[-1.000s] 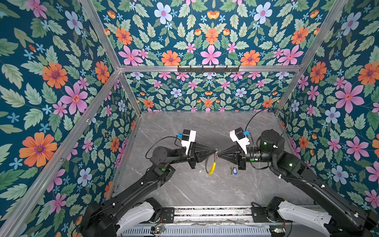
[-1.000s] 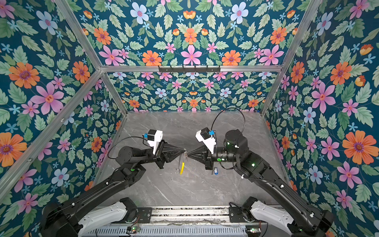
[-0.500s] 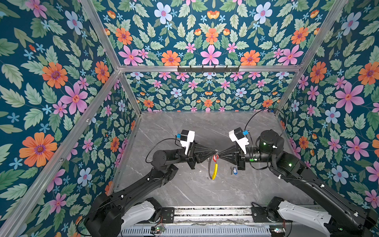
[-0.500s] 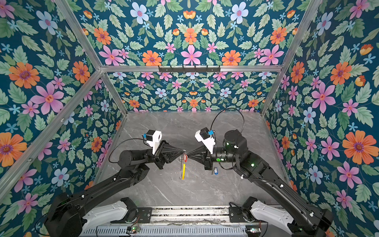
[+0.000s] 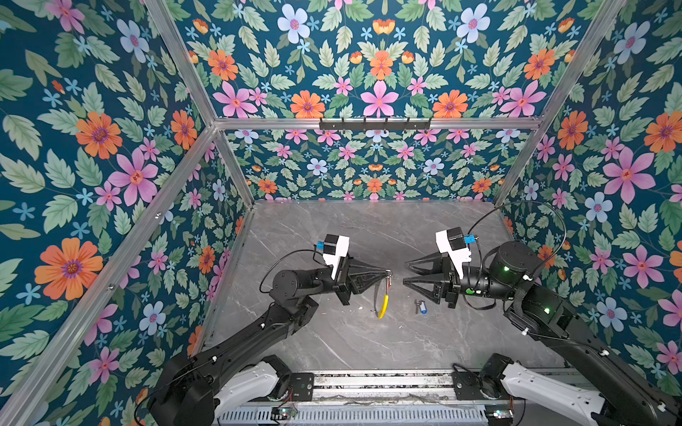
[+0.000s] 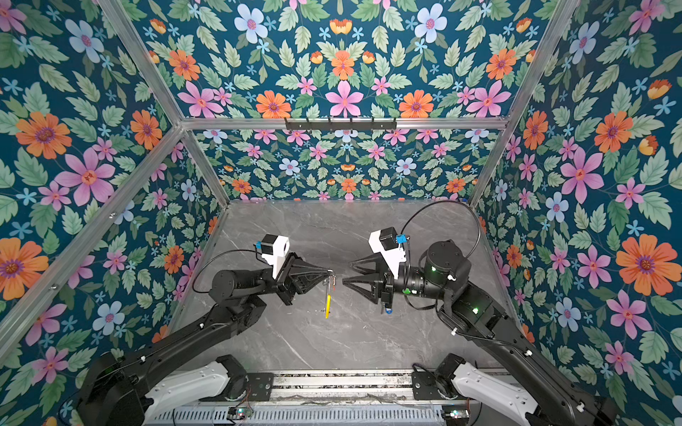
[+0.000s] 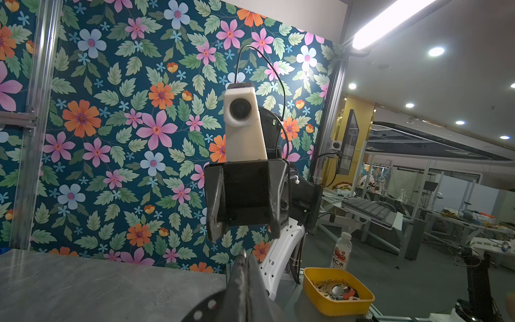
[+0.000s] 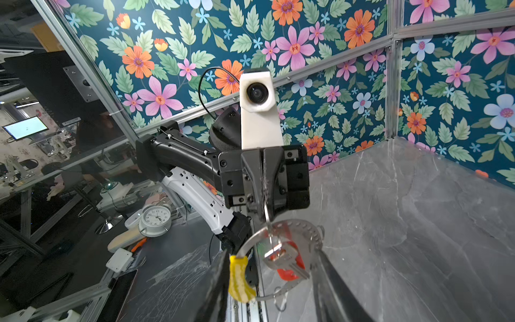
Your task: Remove the keys from the keyring
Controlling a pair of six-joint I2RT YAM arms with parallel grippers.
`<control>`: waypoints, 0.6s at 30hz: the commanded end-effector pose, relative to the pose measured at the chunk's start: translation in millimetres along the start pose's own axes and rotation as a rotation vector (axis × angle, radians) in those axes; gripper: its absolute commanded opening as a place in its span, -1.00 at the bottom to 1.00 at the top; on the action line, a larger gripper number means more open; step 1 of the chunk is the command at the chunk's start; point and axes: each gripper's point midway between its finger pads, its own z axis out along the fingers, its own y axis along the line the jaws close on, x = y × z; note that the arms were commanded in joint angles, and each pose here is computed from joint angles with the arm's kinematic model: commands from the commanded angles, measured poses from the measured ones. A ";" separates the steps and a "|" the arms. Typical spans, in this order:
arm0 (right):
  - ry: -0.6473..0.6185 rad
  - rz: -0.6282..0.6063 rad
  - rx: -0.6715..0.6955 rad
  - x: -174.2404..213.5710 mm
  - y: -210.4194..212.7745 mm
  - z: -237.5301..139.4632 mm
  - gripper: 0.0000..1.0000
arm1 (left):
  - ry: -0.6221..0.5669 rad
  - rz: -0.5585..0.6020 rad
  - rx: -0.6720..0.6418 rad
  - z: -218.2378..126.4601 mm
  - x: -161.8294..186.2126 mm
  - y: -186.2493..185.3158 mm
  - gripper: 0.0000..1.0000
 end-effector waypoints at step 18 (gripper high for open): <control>0.008 0.055 -0.136 9.8 10.8 27.4 -0.70 | -0.040 0.037 0.016 -1.4 -10.5 -7.7 -1.00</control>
